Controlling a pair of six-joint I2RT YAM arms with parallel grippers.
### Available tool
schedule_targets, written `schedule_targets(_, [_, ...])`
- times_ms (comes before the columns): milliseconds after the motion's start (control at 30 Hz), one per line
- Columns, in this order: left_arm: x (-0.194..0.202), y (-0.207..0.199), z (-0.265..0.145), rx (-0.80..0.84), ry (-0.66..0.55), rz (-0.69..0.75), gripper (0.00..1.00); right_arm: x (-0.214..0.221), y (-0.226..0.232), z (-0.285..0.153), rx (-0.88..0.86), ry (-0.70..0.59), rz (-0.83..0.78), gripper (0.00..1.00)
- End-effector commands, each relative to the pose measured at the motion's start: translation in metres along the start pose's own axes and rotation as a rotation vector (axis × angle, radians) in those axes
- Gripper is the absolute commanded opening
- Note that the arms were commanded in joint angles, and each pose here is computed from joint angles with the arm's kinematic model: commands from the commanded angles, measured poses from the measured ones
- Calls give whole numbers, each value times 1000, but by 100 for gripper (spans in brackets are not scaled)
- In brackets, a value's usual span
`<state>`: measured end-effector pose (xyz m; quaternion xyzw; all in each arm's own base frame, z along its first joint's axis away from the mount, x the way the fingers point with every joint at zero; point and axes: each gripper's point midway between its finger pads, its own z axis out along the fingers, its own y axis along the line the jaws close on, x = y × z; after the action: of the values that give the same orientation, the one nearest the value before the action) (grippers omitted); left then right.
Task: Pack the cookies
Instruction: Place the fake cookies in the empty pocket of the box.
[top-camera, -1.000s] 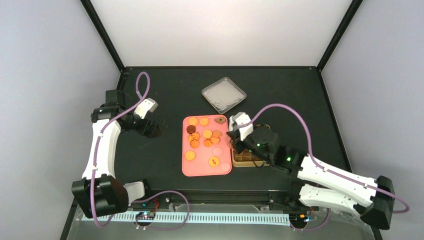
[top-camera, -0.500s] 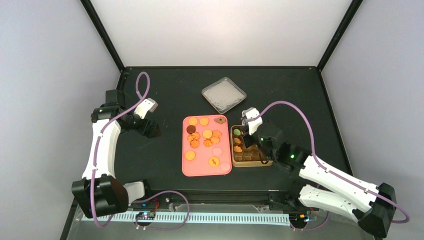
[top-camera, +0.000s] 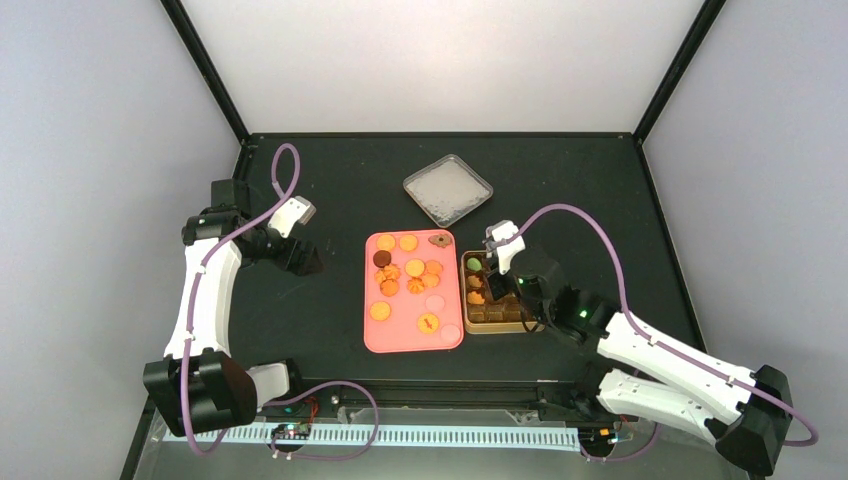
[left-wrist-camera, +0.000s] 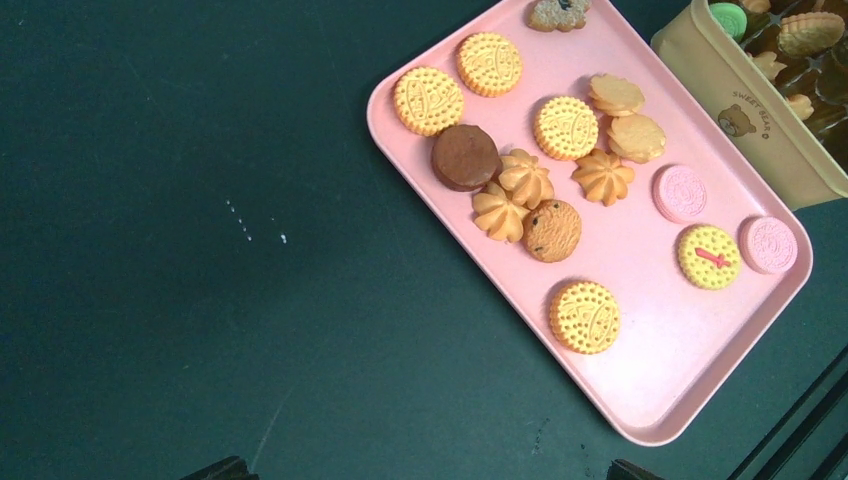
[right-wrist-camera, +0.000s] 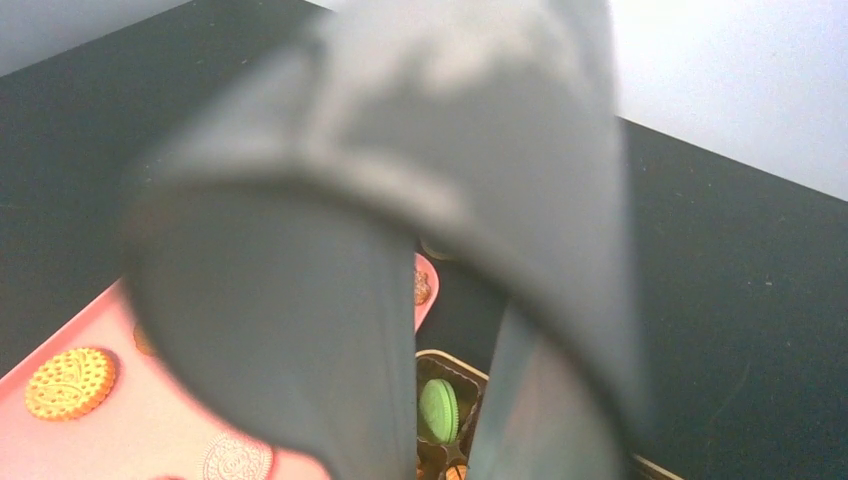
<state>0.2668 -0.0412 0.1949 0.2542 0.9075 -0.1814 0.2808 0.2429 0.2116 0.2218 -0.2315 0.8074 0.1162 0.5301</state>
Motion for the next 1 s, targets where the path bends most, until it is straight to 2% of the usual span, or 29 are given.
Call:
schedule_targets(0, [-5,3,-6,-22,-16,5,94,-5,-5,-4,15,-17,25,21])
schedule_targets(200, [-5,3,-6,-25,-20,7,94,-7,-3,-6,-2,-18,21,27])
schedule_targets(600, [-4,3,-6,-25,-17,8,94,-26,1,-14,-34,-63,-6,22])
schedule_targets(800, [-5,4,-6,-33,-16,5,94,-59,28,-18,-151,-123,-15,23])
schedule_targets(967, [-4,8,-8,-60,-8,-4,95,-91,77,-12,-281,-181,-39,24])
